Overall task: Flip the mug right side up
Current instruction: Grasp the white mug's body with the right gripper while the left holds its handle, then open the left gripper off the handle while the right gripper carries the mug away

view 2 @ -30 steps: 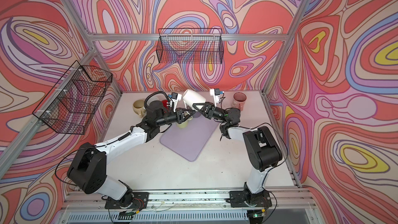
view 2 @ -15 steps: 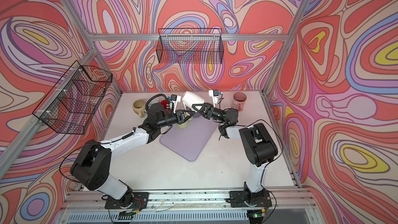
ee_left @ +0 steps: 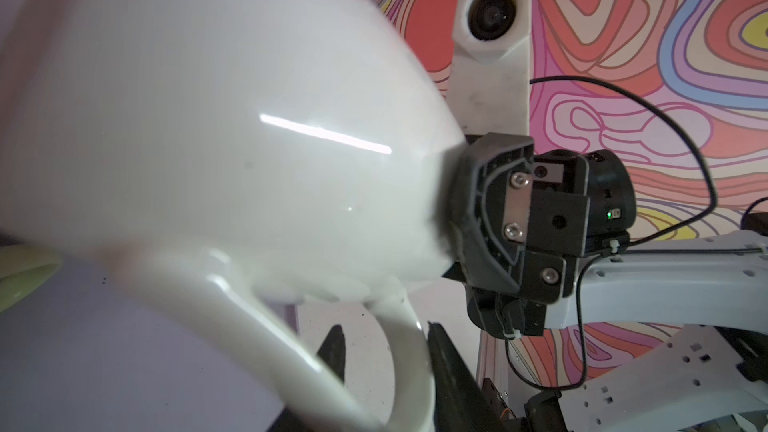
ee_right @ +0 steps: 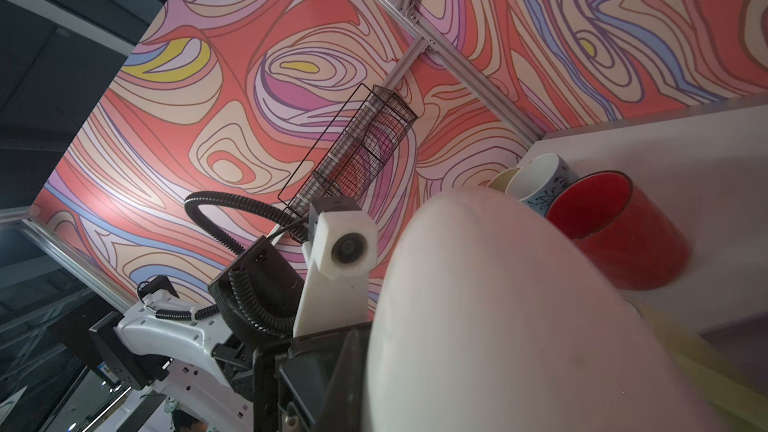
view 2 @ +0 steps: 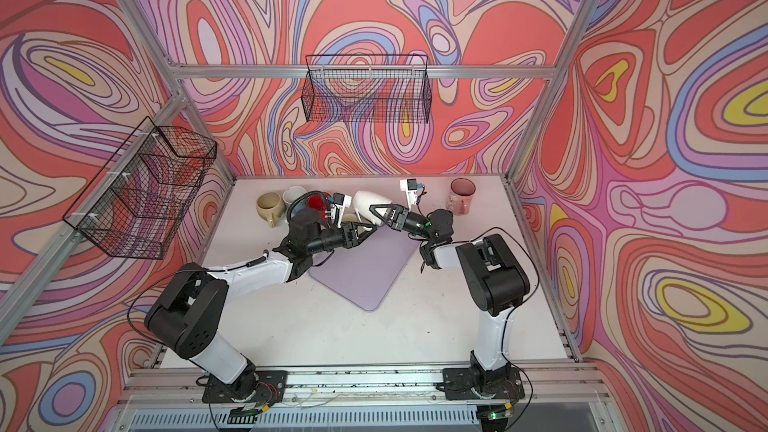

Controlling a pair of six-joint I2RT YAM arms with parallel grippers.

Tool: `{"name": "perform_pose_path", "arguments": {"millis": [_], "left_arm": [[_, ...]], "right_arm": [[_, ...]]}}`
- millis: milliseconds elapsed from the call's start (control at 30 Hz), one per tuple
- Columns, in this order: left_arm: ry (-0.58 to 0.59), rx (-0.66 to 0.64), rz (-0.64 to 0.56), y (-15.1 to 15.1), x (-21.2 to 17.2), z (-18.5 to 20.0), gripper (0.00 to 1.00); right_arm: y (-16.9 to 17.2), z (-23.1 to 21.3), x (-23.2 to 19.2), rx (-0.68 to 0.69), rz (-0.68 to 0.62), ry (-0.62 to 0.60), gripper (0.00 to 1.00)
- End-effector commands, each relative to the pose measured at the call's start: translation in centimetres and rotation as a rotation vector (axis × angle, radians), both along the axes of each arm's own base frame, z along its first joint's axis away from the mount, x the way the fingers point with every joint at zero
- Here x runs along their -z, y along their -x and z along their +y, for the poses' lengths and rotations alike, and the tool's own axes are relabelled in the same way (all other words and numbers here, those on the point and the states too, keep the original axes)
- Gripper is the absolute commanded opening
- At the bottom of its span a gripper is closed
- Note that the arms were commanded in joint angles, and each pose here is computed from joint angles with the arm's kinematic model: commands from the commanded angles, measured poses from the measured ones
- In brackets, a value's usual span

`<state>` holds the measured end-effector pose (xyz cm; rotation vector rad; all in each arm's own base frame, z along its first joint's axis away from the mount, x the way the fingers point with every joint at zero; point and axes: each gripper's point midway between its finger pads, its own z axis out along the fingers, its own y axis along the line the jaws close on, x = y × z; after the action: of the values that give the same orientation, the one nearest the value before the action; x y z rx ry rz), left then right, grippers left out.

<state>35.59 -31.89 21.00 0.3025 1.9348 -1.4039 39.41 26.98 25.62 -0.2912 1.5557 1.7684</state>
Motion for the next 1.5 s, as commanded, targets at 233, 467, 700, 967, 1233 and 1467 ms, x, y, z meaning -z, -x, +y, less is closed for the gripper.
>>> {"name": "perform_pose_path", "arguments": {"millis": [233,467,700,967,1233,1467], "left_arm": [[-0.035,-0.019,0.015,-0.9,3.0,0.3,0.53],[-0.085,-0.039,0.014,-1.3,3.6,0.6,0.62],[-0.127,-0.055,-0.004,-1.5,3.5,0.9,0.64],[-0.242,-0.084,-0.07,-1.4,2.5,2.1,0.65],[-0.406,-0.128,-0.139,-1.3,1.3,4.2,0.65],[-0.664,-0.186,-0.157,-1.0,0.6,7.8,0.64]], "right_arm": [[-0.6,-2.2,0.8,0.075,0.005,-0.014,0.0],[-0.6,-3.8,2.4,0.1,0.044,0.005,0.0],[-0.4,-4.8,3.6,0.121,0.067,0.033,0.0],[0.1,-5.4,5.1,0.146,0.115,0.15,0.0],[0.4,-5.9,7.2,0.159,0.236,0.441,0.0],[1.2,-9.1,8.7,0.204,0.356,0.796,0.0]]}}
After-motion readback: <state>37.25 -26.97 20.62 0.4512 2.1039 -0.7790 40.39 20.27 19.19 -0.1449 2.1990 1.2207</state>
